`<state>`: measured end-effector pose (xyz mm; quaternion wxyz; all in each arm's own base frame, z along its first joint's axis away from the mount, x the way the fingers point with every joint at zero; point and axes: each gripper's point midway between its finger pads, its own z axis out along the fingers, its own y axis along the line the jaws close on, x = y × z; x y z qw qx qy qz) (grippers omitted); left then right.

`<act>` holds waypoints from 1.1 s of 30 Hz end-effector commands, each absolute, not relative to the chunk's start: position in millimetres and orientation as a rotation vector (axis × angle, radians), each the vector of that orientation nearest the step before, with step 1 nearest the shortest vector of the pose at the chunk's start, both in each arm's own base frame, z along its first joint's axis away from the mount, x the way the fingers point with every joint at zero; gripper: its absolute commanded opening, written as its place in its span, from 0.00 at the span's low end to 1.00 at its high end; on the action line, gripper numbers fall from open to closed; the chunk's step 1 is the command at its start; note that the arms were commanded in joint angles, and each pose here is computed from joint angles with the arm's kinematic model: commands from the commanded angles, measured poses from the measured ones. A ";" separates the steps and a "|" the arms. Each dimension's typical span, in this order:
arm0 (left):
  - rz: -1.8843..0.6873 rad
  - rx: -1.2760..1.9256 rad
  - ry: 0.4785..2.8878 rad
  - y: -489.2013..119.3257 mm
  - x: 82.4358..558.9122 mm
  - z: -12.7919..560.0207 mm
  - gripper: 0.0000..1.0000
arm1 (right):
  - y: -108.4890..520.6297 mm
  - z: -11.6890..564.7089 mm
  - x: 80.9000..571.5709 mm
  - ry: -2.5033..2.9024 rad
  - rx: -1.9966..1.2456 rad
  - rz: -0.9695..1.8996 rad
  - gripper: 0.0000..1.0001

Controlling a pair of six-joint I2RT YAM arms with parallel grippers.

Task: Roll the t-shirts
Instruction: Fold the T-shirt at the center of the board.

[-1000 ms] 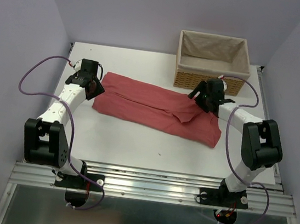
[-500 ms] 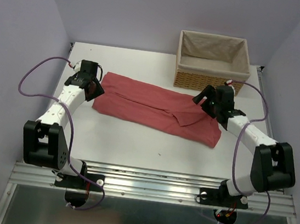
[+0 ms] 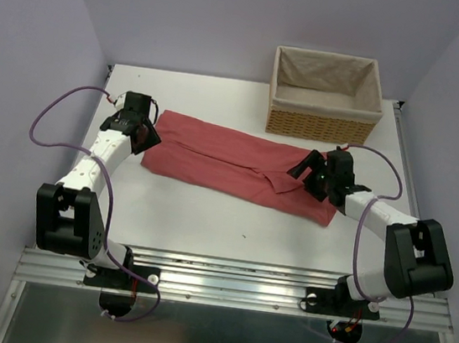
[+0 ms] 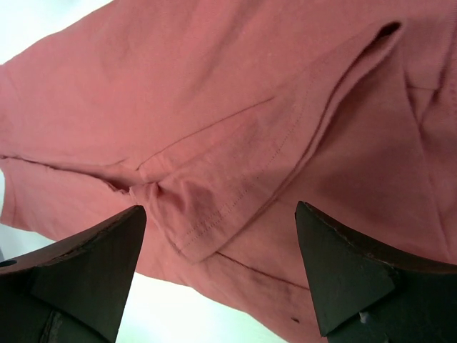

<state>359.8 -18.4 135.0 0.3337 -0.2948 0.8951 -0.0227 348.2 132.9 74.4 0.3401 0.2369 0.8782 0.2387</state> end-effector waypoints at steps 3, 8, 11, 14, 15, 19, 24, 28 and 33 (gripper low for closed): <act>-0.047 -0.742 2.311 -16.9 362.2 143.6 0.45 | 153.5 79.7 368.5 2.223 0.616 0.784 0.91; -0.049 -0.737 2.309 -17.2 364.0 143.7 0.45 | 155.5 66.5 369.2 2.249 0.632 0.787 0.91; -0.062 -0.731 2.310 -19.2 364.8 143.8 0.45 | 156.9 61.5 371.1 2.264 0.617 0.784 0.91; -0.069 -0.729 2.309 -20.0 365.1 144.5 0.45 | 159.4 57.6 374.9 2.268 0.610 0.793 0.91; -0.070 -0.729 2.308 -20.0 365.0 145.0 0.45 | 159.8 58.5 376.1 2.261 0.613 0.798 0.91; -0.068 -0.729 2.302 -19.4 364.5 146.2 0.45 | 161.0 67.7 388.0 2.222 0.609 0.804 0.91; -0.075 -0.727 2.301 -20.1 363.6 147.5 0.45 | 166.2 86.9 410.6 2.158 0.577 0.826 0.91; -0.085 -0.726 2.294 -20.9 362.0 150.0 0.45 | 174.1 103.8 436.8 2.094 0.563 0.867 0.91; -0.087 -0.728 2.290 -20.6 358.1 151.8 0.45 | 188.9 132.5 469.7 2.005 0.525 0.952 0.91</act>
